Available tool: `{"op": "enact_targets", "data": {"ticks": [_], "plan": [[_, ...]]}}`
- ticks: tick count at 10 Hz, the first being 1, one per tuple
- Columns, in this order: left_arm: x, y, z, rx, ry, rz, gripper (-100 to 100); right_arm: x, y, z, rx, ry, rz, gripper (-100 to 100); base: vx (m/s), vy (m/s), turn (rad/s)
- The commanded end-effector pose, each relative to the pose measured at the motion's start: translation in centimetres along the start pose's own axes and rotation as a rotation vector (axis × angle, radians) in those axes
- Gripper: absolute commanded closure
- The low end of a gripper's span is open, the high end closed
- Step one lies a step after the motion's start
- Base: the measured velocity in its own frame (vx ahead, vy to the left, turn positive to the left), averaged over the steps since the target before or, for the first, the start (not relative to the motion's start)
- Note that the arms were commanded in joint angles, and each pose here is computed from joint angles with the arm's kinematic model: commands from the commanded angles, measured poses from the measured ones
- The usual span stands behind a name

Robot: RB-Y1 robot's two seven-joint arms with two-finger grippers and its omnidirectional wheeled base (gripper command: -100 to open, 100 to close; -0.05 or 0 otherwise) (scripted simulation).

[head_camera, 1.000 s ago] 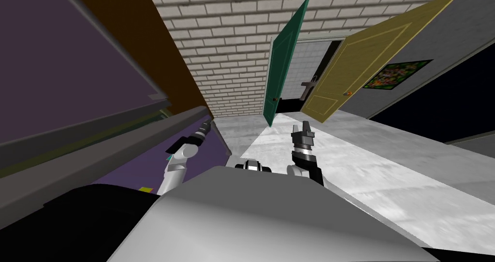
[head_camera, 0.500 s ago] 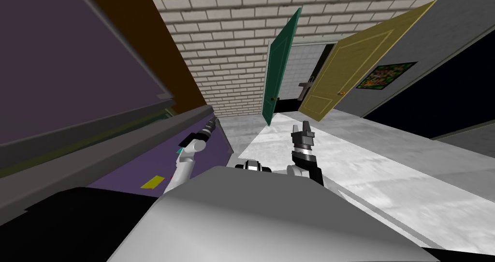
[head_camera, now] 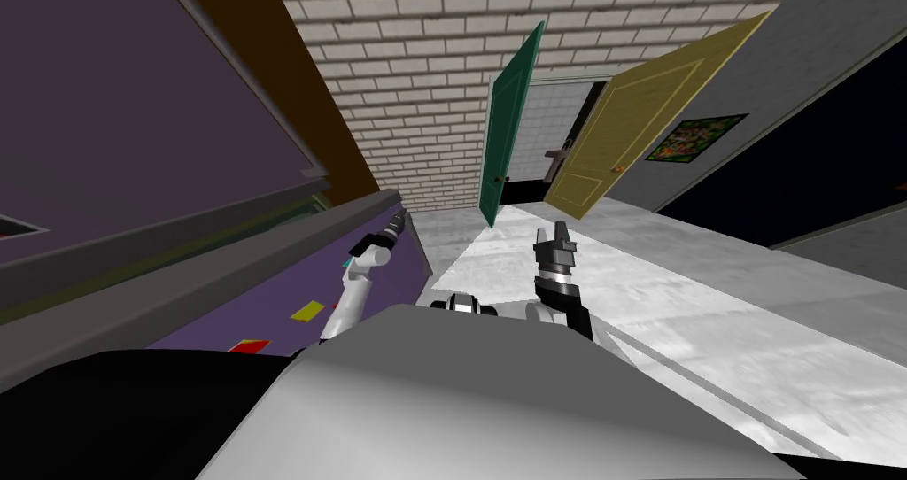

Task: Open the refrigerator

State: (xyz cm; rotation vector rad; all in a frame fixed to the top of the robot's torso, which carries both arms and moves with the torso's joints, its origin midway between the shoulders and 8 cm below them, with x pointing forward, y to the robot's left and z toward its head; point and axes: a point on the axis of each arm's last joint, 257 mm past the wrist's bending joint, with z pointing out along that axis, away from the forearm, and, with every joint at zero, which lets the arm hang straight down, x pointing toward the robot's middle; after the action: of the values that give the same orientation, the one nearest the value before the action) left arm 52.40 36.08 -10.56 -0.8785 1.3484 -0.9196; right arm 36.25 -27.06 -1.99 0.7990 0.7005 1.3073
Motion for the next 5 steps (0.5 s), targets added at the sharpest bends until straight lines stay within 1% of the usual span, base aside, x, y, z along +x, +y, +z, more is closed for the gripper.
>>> {"op": "enact_targets", "data": {"ticks": [1, 2, 3, 4, 5], "plan": [[2.6, 1.2, 1.8, -0.029, 0.035, -0.031, 100, 0.0, 0.0, 0.0, 0.000, 0.000, 0.000, 0, -0.121, -0.014, -0.042], [2.4, 2.1, 1.8, -0.049, 0.030, -0.012, 100, 0.0, 0.0, 0.0, 0.000, 0.000, 0.000, 0, -0.038, -0.011, 0.010], [2.3, 2.2, 1.8, -0.051, 0.026, 0.002, 100, 0.0, 0.0, 0.0, 0.000, 0.000, 0.000, 0, 0.010, -0.006, 0.006], [4.4, 0.0, 3.7, -0.012, 0.055, -0.013, 100, 0.0, 0.0, 0.0, 0.000, 0.000, 0.000, 0, -0.154, -0.004, 0.001], [5.3, -0.9, 4.7, -0.001, 0.068, -0.010, 100, 0.0, 0.0, 0.0, 0.000, 0.000, 0.000, 0, -0.228, 0.008, -0.056]]}}
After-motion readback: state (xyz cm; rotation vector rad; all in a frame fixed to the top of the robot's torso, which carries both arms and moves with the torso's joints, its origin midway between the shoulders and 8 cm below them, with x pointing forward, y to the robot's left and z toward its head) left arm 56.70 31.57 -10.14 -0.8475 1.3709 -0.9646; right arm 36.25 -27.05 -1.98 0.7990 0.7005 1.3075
